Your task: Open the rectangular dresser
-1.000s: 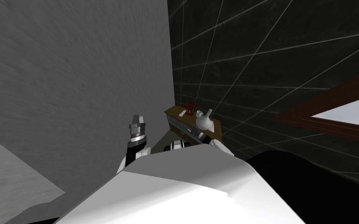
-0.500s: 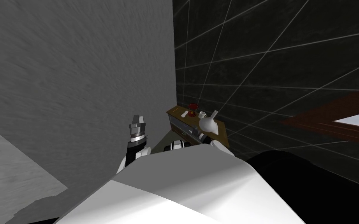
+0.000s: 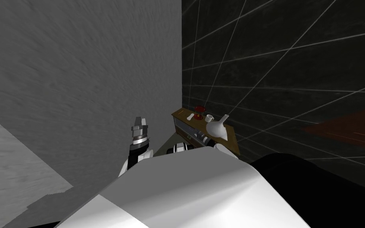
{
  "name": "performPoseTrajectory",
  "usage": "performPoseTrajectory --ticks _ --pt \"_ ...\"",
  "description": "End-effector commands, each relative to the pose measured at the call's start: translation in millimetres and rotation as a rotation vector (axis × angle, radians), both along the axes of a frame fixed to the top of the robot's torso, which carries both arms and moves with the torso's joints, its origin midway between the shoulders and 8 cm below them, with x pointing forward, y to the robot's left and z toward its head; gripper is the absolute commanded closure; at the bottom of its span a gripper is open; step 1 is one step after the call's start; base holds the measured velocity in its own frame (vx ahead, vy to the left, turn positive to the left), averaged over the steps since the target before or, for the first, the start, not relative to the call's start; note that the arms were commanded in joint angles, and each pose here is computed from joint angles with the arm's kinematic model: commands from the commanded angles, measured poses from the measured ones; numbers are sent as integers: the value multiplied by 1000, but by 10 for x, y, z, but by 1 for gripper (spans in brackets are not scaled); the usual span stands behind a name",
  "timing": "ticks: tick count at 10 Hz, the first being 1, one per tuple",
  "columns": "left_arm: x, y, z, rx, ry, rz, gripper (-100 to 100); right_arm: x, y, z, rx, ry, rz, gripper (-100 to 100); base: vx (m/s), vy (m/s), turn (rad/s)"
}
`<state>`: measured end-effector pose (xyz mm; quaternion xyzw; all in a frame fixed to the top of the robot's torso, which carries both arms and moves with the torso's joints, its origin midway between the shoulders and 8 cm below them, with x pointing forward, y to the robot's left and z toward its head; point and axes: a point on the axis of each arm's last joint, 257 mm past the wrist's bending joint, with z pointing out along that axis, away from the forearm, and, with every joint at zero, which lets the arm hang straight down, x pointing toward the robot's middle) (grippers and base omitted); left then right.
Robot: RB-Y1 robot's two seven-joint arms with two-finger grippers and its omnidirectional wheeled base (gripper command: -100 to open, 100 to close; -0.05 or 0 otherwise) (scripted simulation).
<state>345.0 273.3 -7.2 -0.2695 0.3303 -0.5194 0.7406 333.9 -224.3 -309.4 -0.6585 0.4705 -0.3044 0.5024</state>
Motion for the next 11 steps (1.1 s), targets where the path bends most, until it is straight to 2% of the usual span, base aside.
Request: performPoseTrajectory --ticks 1,6,7,8,9,10,11 --pt "0 0 0 0 0 0 0 -34 -107 -146 -144 -14 21 -100 42 33 43" --pt "0 0 0 0 0 0 0 -96 -308 -375 -361 -32 63 -100 35 34 47" --pt "0 0 0 0 0 0 0 -84 -282 -363 -329 -28 55 -100 17 15 10" --pt "0 0 0 0 0 0 0 -40 -279 -430 -339 -27 46 -100 57 8 77" --pt "0 0 0 0 0 0 0 -61 -286 -401 -336 -28 51 -100 37 4 24" --pt "0 0 0 0 0 0 0 -58 -286 -405 -337 -28 50 100 6 1 -4" --pt "0 0 0 0 0 0 0 -107 -236 -382 -337 -31 60 100 -53 94 -63"
